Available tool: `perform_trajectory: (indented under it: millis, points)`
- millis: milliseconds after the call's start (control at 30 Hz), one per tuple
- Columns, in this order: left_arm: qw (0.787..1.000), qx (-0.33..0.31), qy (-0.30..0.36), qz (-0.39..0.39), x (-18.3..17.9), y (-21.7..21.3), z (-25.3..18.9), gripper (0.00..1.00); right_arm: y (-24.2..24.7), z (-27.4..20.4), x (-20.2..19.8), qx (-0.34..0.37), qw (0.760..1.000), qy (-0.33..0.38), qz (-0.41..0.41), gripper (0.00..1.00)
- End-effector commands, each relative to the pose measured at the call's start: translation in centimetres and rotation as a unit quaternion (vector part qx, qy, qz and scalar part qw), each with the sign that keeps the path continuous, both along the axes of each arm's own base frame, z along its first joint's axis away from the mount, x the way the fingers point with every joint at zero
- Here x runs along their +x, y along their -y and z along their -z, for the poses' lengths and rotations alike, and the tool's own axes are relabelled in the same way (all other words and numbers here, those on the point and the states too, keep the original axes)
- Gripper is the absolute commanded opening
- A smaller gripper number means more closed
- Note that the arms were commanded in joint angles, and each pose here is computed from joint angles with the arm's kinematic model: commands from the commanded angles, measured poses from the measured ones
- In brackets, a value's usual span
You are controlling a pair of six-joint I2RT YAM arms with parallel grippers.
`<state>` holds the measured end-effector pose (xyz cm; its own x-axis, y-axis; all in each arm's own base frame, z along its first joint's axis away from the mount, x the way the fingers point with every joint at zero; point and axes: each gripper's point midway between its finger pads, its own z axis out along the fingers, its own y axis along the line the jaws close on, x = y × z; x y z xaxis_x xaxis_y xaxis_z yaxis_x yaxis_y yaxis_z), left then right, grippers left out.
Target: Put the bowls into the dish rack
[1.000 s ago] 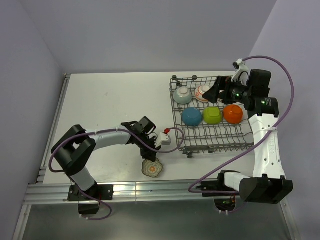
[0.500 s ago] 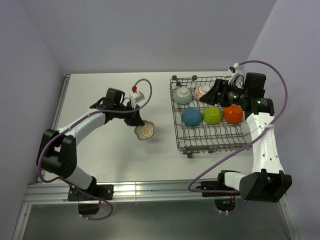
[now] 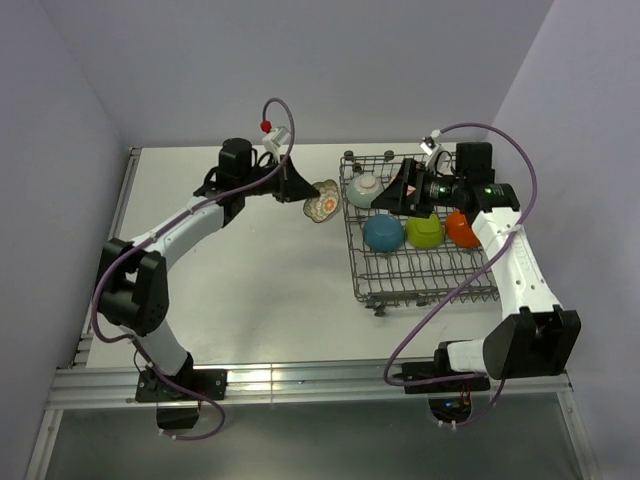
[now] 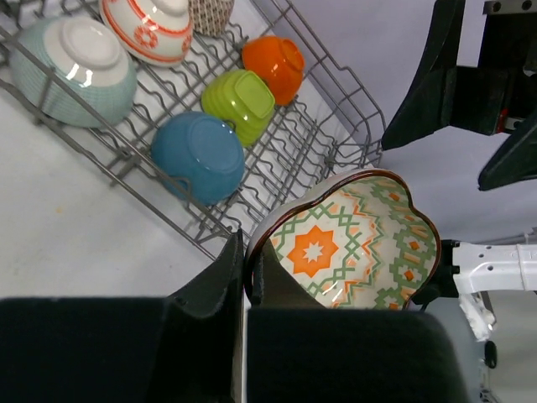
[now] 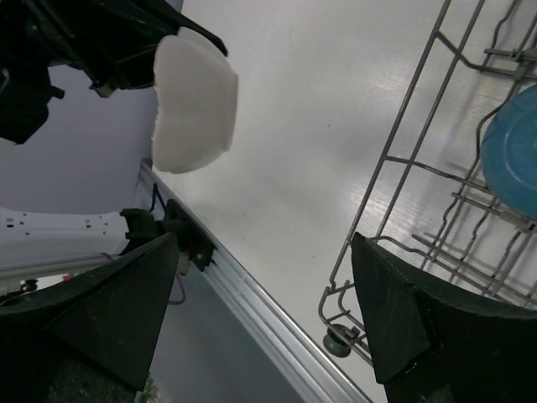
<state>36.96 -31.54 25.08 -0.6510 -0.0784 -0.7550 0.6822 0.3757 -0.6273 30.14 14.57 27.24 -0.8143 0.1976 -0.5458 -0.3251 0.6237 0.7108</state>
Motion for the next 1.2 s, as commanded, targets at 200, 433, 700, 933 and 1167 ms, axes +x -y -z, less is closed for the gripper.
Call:
perform_trajectory:
  millis: [200, 433, 700, 933, 1167]
  points:
    - [0.999, -0.037, 0.012, 0.034, -1.0, 4.1, -1.7, 0.0, -3.9, -1.8, 1.2, 0.051, 0.998, -0.031, -0.029, 0.9]
    - [0.998, -0.036, 0.016, 0.04, -1.4, 5.2, -1.7, 0.0, -5.6, -0.2, 1.4, 0.069, 0.993, -0.079, -0.046, 0.9]
    - [0.999, -0.029, 0.023, 0.04, -1.5, 5.7, -1.5, 0.0, -6.5, 0.7, 0.8, 0.103, 0.985, -0.119, -0.068, 0.77]
    - [0.998, -0.03, 0.023, 0.041, -1.6, 5.8, -1.5, 0.0, -6.8, 1.0, 0.4, 0.115, 0.981, -0.132, -0.08, 0.45]
    - [0.998, -0.03, 0.027, 0.044, -1.7, 5.8, -1.7, 0.0, -6.9, 1.2, 0.6, 0.116, 0.98, -0.134, -0.086, 0.03]
